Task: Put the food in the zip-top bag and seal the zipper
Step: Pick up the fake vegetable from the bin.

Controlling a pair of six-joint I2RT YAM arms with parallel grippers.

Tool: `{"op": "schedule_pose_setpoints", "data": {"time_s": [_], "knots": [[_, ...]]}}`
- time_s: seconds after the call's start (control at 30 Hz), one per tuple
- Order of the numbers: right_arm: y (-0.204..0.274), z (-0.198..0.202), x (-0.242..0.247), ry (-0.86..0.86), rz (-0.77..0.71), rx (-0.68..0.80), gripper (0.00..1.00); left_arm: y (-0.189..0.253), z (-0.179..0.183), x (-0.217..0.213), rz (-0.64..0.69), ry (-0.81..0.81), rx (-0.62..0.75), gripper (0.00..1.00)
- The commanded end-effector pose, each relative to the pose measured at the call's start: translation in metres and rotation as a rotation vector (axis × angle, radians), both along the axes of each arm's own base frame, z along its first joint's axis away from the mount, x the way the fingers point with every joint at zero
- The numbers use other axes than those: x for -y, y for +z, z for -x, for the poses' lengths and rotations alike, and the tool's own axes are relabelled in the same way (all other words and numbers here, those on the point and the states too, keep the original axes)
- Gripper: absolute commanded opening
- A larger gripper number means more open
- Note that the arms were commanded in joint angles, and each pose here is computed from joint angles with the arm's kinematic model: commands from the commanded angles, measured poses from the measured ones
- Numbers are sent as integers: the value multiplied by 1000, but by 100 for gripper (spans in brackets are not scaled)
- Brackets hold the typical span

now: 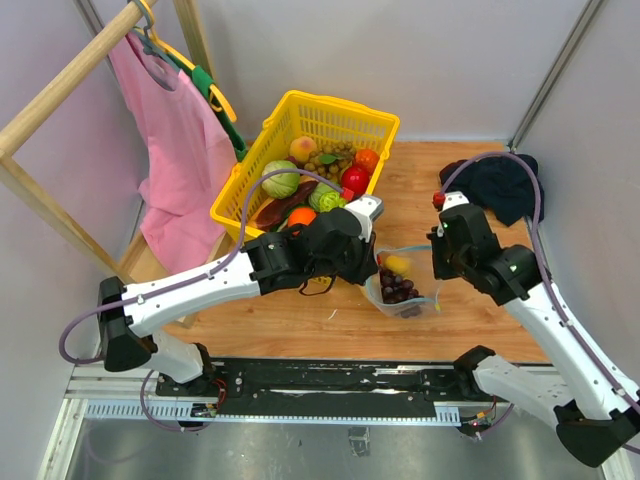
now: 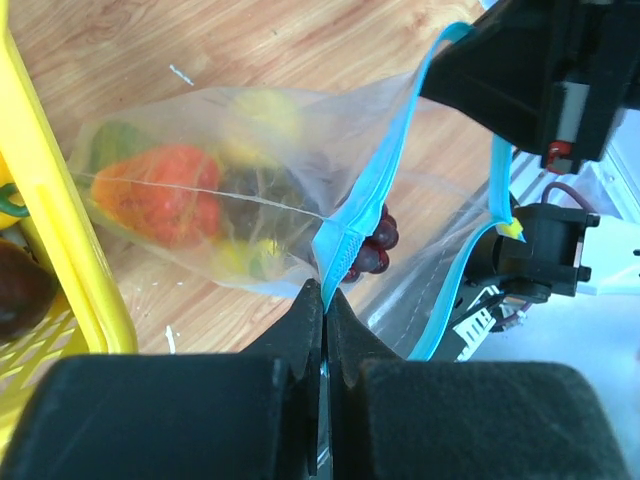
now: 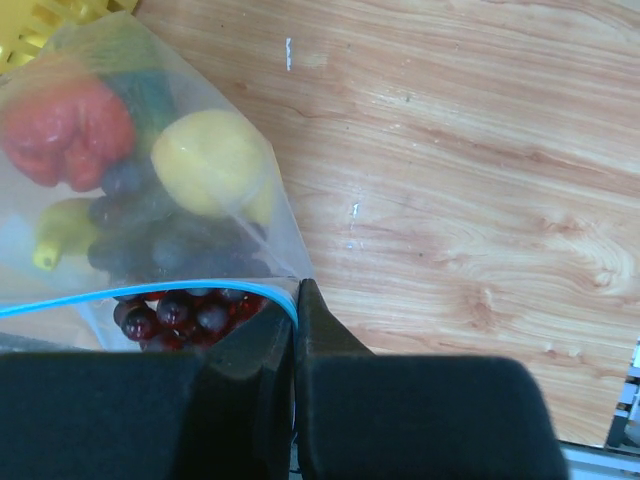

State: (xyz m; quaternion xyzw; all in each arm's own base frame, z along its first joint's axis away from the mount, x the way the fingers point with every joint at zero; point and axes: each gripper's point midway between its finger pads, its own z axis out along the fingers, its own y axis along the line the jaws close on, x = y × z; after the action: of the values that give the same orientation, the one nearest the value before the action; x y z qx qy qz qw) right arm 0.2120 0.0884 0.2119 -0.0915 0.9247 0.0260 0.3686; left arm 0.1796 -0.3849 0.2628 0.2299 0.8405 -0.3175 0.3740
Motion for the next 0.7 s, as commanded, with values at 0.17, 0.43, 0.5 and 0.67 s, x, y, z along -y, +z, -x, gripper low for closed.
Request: {"op": "schedule_pose_setpoints", "data": {"time_s": [0.17, 0.43, 0.5, 0.67], "knots": [[44, 10, 24, 12, 62, 85, 1, 19, -2, 4, 41, -30, 0, 0], [50, 11, 33, -16, 71, 146, 1, -4, -16, -1, 3, 35, 8, 0], [52, 9, 32, -24, 48, 166, 1, -7, -16, 2, 11, 29, 10, 0], [61, 6, 29, -47, -16, 237, 0, -17, -16, 8, 16, 14, -1, 0]]}}
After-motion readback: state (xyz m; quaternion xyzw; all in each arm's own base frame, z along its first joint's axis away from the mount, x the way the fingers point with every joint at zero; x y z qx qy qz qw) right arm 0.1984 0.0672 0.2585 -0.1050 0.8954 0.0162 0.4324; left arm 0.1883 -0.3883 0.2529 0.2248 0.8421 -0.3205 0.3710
